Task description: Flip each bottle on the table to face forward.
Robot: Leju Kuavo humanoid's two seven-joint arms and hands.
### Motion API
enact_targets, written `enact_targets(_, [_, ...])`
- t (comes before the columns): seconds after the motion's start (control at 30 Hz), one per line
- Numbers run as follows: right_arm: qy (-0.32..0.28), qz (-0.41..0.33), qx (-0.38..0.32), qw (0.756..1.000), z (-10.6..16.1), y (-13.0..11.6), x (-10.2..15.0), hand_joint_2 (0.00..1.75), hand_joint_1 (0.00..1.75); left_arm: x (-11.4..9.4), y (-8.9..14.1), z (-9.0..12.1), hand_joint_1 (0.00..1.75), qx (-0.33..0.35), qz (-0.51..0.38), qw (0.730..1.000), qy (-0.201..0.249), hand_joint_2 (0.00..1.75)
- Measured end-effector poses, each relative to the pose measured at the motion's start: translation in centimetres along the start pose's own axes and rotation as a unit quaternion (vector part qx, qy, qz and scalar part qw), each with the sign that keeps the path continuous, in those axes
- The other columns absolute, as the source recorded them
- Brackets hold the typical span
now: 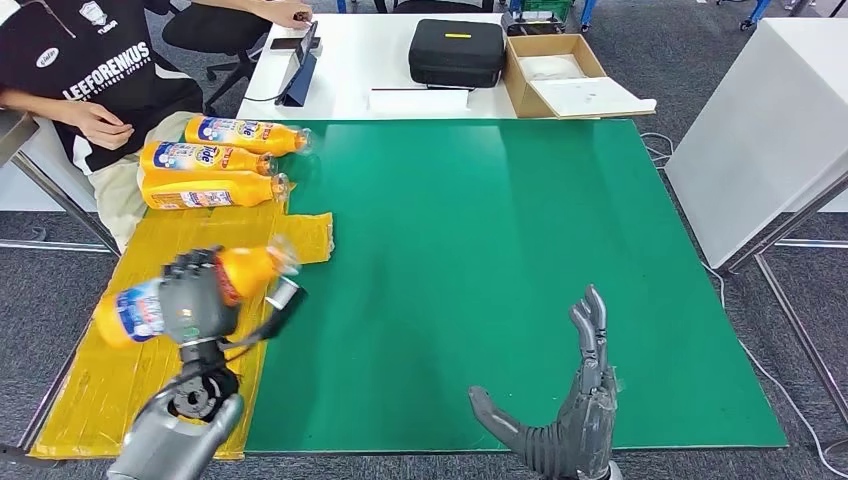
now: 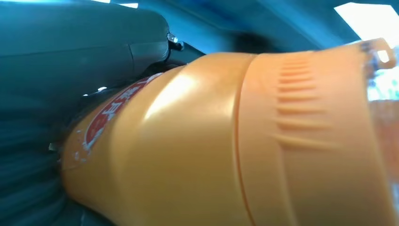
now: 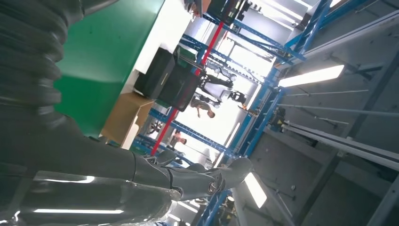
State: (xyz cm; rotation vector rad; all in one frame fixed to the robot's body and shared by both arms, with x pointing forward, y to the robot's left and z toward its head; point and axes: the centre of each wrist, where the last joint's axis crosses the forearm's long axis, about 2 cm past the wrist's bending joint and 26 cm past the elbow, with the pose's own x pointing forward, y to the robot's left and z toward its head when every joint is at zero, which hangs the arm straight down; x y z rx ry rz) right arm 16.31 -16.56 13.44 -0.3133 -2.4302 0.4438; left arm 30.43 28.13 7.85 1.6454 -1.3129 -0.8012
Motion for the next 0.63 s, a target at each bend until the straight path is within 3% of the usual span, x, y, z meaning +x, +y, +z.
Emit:
enact_targets(0.17, [0.001, -0.002, 0.001, 1.000, 0.1, -0.1, -0.1, 1.75, 0.00, -0.3, -3.7, 3.4, 1.75, -0.082, -0.068, 0.988, -0.113, 1.75])
enact_targets(0.53, [0.001, -0.002, 0.010, 1.000, -0.1, -0.1, -0.3, 1.75, 0.00, -1.1, -5.6, 2.7, 1.75, -0.132, -0.115, 0.971, -0.165, 1.75])
enact_targets(0.6, [0.002, -0.003, 0.013, 1.000, 0.0, -0.1, -0.3, 1.75, 0.00, -1.0, -5.8, 2.7, 0.88, -0.138, -0.116, 0.970, -0.164, 1.75])
enact_targets(0.63, [0.003, -0.003, 0.013, 1.000, 0.0, -0.1, -0.3, 1.75, 0.00, -1.0, -5.8, 2.7, 0.59, -0.140, -0.117, 0.970, -0.164, 1.75])
